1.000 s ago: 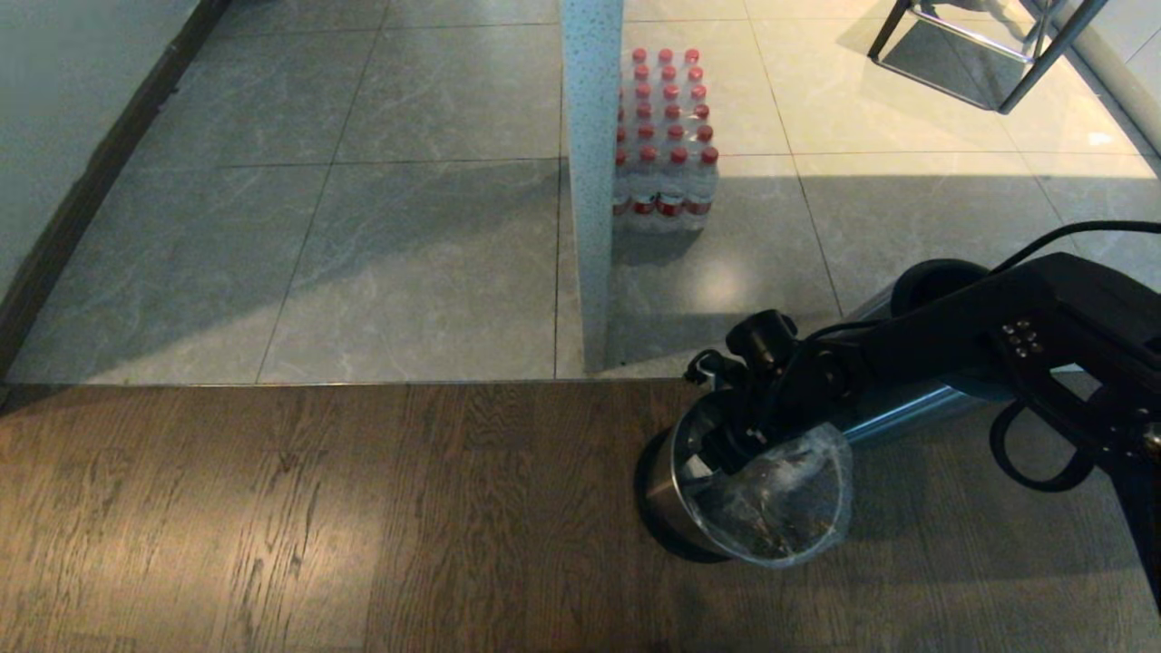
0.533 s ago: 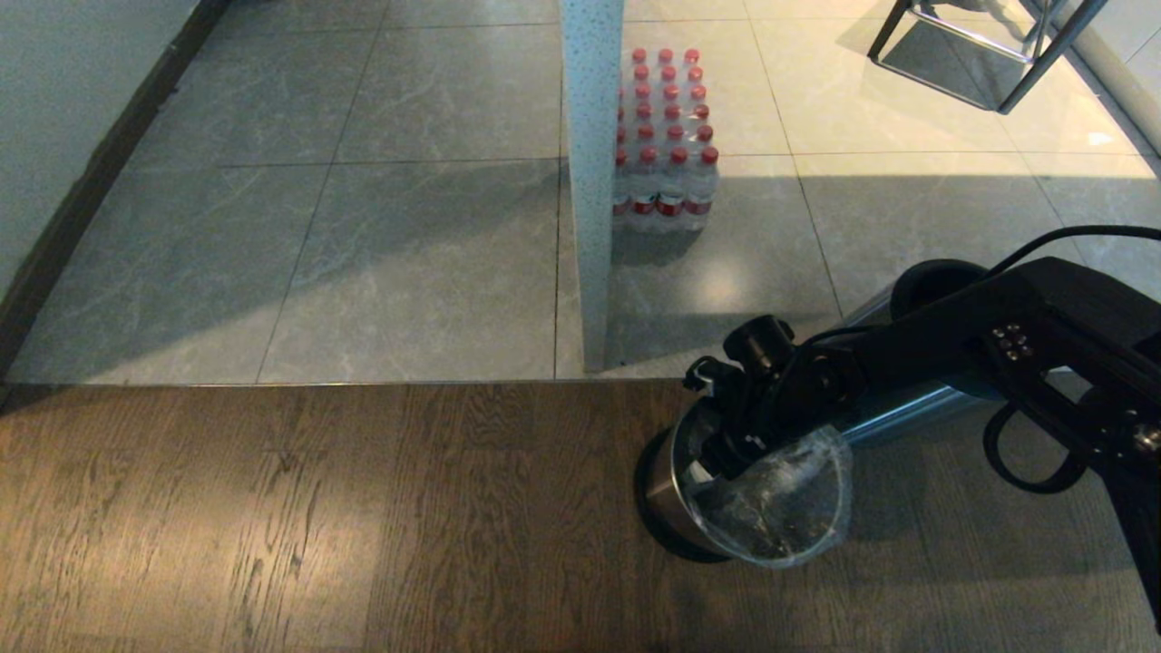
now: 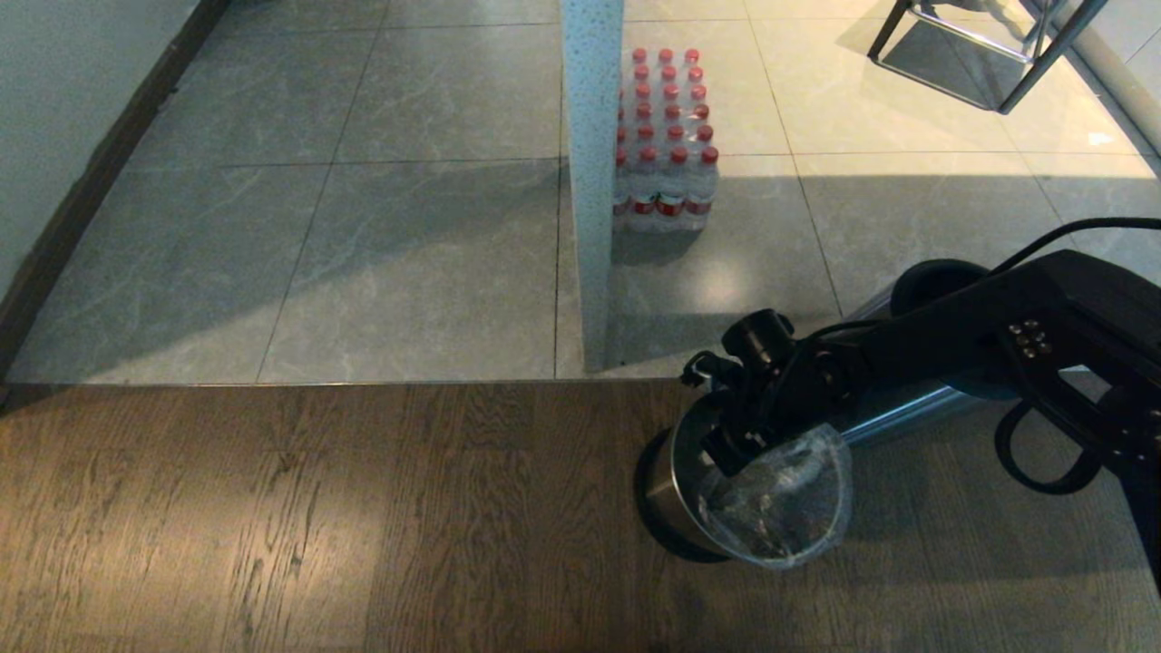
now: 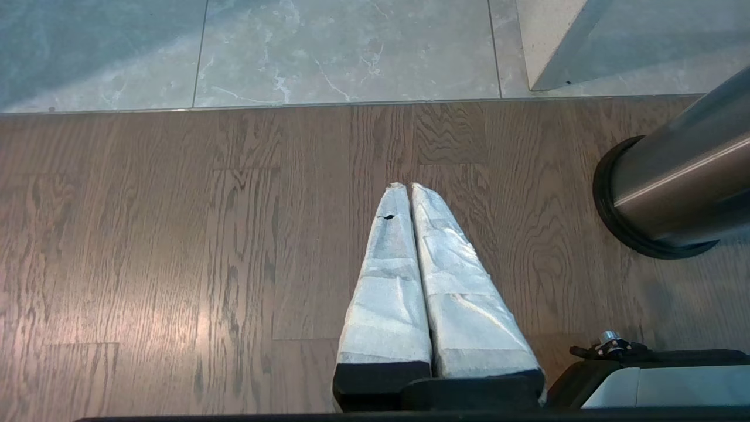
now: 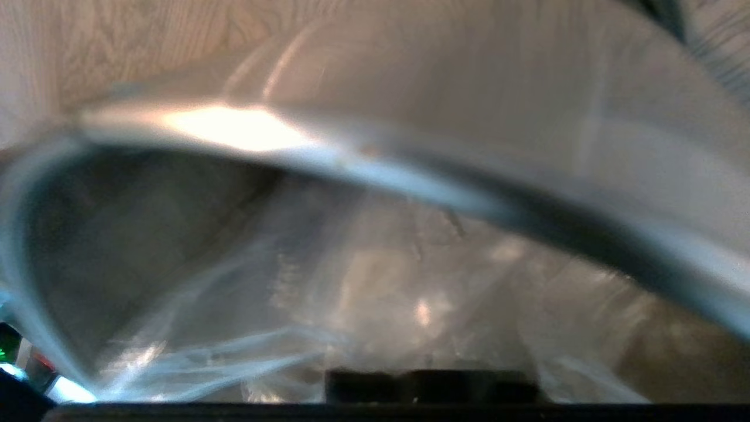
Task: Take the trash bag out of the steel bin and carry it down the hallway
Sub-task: Pick up the trash bag
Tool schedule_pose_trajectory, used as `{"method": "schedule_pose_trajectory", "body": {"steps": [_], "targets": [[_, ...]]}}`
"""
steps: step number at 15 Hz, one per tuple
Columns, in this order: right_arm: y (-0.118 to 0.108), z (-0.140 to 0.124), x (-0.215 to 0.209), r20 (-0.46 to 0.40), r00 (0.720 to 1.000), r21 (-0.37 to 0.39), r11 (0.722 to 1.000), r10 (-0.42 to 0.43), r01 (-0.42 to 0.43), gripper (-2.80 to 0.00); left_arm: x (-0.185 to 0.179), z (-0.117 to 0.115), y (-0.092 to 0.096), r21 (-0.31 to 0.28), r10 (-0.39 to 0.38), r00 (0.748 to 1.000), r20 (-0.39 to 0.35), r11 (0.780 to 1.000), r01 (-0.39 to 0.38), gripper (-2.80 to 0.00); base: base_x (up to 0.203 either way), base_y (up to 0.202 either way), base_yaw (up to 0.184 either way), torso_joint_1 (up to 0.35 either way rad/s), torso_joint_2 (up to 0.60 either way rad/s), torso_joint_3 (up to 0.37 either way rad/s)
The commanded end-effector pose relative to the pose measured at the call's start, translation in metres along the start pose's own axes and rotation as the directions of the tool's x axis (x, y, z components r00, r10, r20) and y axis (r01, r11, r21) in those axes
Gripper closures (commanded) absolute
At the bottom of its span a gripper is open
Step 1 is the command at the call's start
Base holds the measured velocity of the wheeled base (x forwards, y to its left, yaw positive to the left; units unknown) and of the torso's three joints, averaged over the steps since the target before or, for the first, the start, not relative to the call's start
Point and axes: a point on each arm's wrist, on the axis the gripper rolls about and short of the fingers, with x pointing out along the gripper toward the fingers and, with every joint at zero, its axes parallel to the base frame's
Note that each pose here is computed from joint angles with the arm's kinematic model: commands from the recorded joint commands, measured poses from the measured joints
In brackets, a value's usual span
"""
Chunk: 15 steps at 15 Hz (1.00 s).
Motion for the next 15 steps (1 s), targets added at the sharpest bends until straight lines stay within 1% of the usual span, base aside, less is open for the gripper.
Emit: {"method": "schedule_pose_trajectory", "body": {"steps": [1, 5, 10, 15], "targets": [[0.001, 0.004, -0.012, 0.024, 1.000, -0.006, 1.000, -0.005, 0.005, 0.00, 0.000, 0.000, 0.000, -0.001, 0.000, 1.000, 0.000, 1.000, 0.000, 0.00, 0.000, 0.000, 0.000, 0.000, 0.00, 0.000], [0.003, 0.007, -0.038, 0.060, 0.998, 0.008, 1.000, -0.017, 0.017, 0.00, 0.000, 0.000, 0.000, -0.001, 0.000, 1.000, 0.000, 1.000, 0.000, 0.00, 0.000, 0.000, 0.000, 0.000, 0.00, 0.000], [0.008, 0.005, -0.098, 0.143, 0.988, 0.034, 0.998, -0.050, 0.046, 0.00, 0.000, 0.000, 0.000, -0.001, 0.000, 1.000, 0.000, 1.000, 0.000, 0.00, 0.000, 0.000, 0.000, 0.000, 0.00, 0.000], [0.016, -0.014, -0.159, 0.218, 0.972, 0.052, 0.995, -0.089, 0.079, 0.00, 0.000, 0.000, 0.000, -0.001, -0.001, 1.000, 0.000, 1.000, 0.001, 0.00, 0.000, 0.000, 0.000, 0.000, 0.00, 0.000]]}}
